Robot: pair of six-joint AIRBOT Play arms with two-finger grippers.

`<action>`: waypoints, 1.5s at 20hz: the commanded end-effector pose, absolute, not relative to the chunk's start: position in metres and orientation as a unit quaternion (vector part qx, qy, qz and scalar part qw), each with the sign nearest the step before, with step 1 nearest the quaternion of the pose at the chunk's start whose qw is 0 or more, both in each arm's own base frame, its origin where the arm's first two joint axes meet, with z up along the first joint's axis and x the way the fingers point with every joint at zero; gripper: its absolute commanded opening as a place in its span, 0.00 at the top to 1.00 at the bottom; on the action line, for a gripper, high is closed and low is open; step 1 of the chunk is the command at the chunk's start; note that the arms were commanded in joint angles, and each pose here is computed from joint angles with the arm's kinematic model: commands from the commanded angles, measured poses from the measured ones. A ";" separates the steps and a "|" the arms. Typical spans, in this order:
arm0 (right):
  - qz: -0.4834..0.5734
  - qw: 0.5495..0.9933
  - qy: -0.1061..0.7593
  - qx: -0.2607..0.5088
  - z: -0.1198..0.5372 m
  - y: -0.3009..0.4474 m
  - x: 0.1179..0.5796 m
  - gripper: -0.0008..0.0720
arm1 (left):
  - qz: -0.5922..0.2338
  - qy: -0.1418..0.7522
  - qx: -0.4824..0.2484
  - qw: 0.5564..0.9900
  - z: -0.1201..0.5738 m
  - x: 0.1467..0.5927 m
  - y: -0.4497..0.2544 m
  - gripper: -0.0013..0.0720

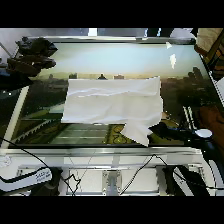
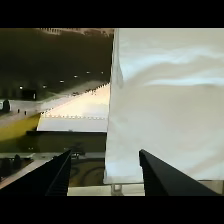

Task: Fold the shirts.

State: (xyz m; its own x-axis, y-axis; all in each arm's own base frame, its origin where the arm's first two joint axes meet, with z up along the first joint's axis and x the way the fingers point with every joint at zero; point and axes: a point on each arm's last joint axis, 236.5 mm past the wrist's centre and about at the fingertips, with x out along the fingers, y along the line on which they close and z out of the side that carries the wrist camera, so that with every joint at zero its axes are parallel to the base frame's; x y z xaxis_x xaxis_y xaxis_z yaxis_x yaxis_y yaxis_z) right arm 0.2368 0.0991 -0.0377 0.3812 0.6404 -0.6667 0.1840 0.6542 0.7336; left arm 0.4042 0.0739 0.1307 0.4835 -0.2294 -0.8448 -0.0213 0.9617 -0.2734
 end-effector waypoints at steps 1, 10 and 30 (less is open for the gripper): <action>0.134 0.739 0.583 0.309 -0.033 0.075 0.226 0.61 | -0.059 0.506 -0.123 0.852 0.130 0.404 0.075 0.34; 0.090 0.709 0.606 0.349 -0.074 0.079 0.202 0.54 | -0.059 0.504 -0.123 0.853 0.130 0.405 0.076 0.34; 0.051 0.681 0.582 0.441 -0.115 0.092 0.204 0.54 | -0.059 0.505 -0.123 0.852 0.130 0.404 0.075 0.36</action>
